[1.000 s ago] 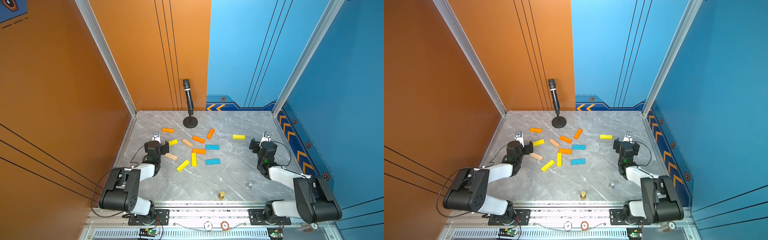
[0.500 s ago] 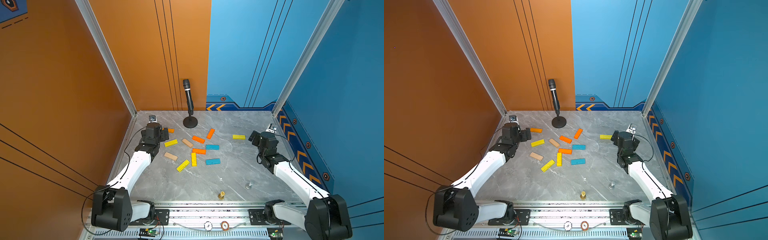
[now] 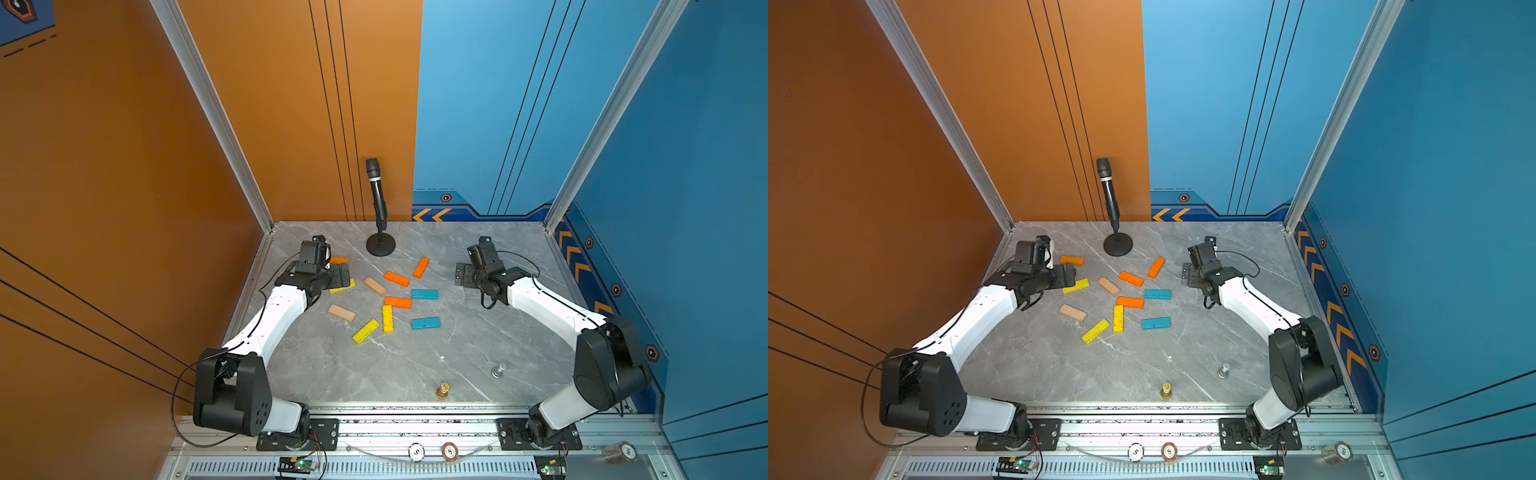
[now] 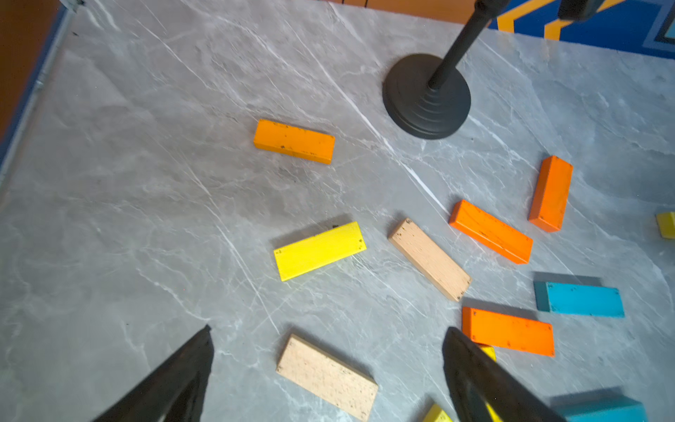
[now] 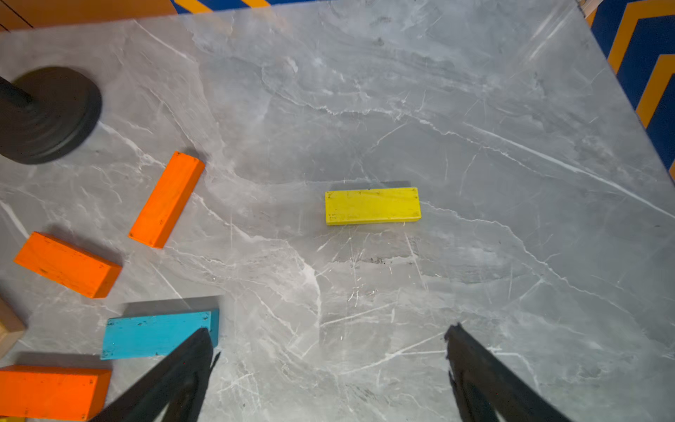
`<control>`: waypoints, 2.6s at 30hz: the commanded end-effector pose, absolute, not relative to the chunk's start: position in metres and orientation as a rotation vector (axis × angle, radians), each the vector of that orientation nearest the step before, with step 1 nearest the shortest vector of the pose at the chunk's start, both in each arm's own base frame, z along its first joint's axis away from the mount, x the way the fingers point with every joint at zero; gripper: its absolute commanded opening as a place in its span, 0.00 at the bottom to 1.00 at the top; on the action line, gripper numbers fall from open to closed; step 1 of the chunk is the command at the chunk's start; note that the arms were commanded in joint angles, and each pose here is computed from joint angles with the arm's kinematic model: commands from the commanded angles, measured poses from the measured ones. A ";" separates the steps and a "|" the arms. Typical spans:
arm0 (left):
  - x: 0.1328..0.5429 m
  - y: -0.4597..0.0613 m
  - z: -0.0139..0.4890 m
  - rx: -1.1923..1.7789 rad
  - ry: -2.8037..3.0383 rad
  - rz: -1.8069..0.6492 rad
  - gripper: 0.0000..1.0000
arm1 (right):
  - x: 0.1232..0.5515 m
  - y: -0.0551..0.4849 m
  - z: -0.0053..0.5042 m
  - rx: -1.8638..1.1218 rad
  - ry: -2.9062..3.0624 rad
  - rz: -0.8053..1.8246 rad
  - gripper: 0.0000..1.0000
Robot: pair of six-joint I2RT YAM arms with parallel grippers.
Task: Assemble the number 6 with building blocks
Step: Move the building block to the center of the board.
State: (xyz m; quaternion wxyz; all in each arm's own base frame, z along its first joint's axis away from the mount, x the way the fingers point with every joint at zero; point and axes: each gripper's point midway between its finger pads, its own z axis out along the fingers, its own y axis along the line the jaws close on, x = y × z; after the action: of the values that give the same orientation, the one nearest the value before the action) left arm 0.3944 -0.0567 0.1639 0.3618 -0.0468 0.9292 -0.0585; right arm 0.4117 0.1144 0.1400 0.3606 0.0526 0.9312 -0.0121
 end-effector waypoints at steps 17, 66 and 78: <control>0.381 -0.144 0.175 0.187 2.407 -0.559 0.98 | 0.442 0.080 0.081 0.086 2.727 -0.139 0.99; 0.383 -0.150 0.184 0.244 2.350 -0.565 0.98 | 0.527 0.089 0.042 0.068 2.789 -0.123 0.92; 0.383 -0.147 0.190 0.214 2.343 -0.567 0.98 | 0.511 0.126 0.147 0.041 2.611 -0.015 0.99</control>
State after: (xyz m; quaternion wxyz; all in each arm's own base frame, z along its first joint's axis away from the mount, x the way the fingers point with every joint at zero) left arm 0.3796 -0.1531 0.1766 0.3341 0.0937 0.9114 -0.2213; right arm 0.5274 0.1146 0.1046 0.2352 0.0136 0.9717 -0.0165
